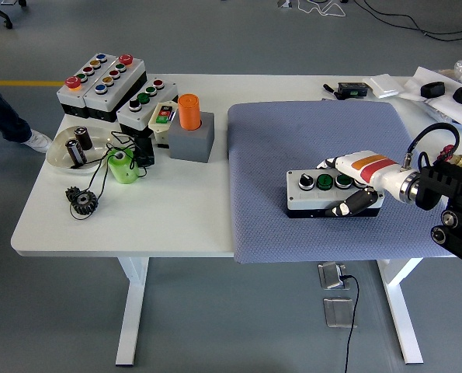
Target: Pick up the button,place it on the desk,press the button,press the button
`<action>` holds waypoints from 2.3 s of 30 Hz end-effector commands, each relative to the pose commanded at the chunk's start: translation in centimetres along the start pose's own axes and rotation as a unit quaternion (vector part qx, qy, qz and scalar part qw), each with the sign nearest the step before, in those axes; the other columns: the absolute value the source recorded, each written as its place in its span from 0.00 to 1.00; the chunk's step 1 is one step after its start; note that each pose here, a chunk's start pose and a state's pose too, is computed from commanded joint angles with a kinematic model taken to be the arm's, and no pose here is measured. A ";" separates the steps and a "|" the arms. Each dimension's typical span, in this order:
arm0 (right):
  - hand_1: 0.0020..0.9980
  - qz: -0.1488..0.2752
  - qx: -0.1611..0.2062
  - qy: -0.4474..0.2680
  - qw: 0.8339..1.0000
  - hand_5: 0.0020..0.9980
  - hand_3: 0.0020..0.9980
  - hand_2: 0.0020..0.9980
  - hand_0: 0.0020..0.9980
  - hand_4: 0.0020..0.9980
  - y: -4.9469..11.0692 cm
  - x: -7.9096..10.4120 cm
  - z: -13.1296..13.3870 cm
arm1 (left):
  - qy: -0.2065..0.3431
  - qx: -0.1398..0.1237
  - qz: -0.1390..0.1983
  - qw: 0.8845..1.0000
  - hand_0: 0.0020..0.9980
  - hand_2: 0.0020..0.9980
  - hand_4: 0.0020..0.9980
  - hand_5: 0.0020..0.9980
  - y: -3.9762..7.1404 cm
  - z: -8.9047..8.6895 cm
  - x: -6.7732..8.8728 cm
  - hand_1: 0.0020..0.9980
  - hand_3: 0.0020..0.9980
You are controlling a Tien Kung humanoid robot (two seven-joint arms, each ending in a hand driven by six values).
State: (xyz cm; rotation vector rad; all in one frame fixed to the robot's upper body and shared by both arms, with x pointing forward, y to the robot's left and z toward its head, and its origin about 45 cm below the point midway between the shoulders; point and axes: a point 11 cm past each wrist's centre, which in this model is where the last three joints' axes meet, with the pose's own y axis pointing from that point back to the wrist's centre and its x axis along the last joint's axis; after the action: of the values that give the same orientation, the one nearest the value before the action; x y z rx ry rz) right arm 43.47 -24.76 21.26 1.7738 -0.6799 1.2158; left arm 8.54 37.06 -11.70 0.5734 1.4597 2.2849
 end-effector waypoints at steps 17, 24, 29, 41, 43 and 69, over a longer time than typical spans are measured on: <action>0.80 -0.013 0.003 -0.019 1.000 0.26 1.00 0.90 0.88 0.90 0.5 -0.1 0.4 | 0.000 0.000 -0.002 1.000 0.66 0.75 0.32 0.94 0.0 0.0 -0.1 0.72 0.52; 0.84 -0.005 0.002 -0.054 0.999 0.26 1.00 0.94 0.92 0.91 2.0 0.7 0.5 | 0.001 -0.001 -0.002 1.000 0.66 0.75 0.32 0.95 0.0 0.0 -0.1 0.72 0.52; 0.85 0.028 0.005 -0.083 0.996 0.26 1.00 0.95 0.93 0.91 3.5 2.4 0.6 | 0.001 -0.002 -0.004 1.000 0.66 0.75 0.32 0.95 0.0 0.0 -0.2 0.72 0.52; 0.23 0.114 -0.029 -0.154 0.981 0.44 0.80 0.37 0.47 0.81 7.7 5.7 2.6 | -0.001 -0.004 -0.007 1.000 0.66 0.74 0.32 0.95 0.1 0.3 -0.5 0.72 0.53; 0.23 0.094 -0.036 -0.172 0.980 0.44 0.80 0.37 0.47 0.81 8.0 4.9 2.7 | -0.001 -0.004 -0.007 1.000 0.66 0.74 0.32 0.95 0.1 0.3 -0.5 0.72 0.53; 0.00 0.011 -0.084 -0.173 0.981 0.47 0.68 0.07 0.16 0.64 7.5 1.5 3.3 | -0.001 -0.003 -0.009 1.000 0.66 0.75 0.32 0.95 0.1 0.4 -0.7 0.72 0.53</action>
State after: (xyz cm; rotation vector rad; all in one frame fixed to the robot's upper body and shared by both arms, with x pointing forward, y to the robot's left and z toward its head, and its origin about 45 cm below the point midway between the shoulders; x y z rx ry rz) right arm 39.55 -31.25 24.65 1.8536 -0.9753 0.8409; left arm 9.34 36.95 -11.58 0.5585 1.4505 2.2746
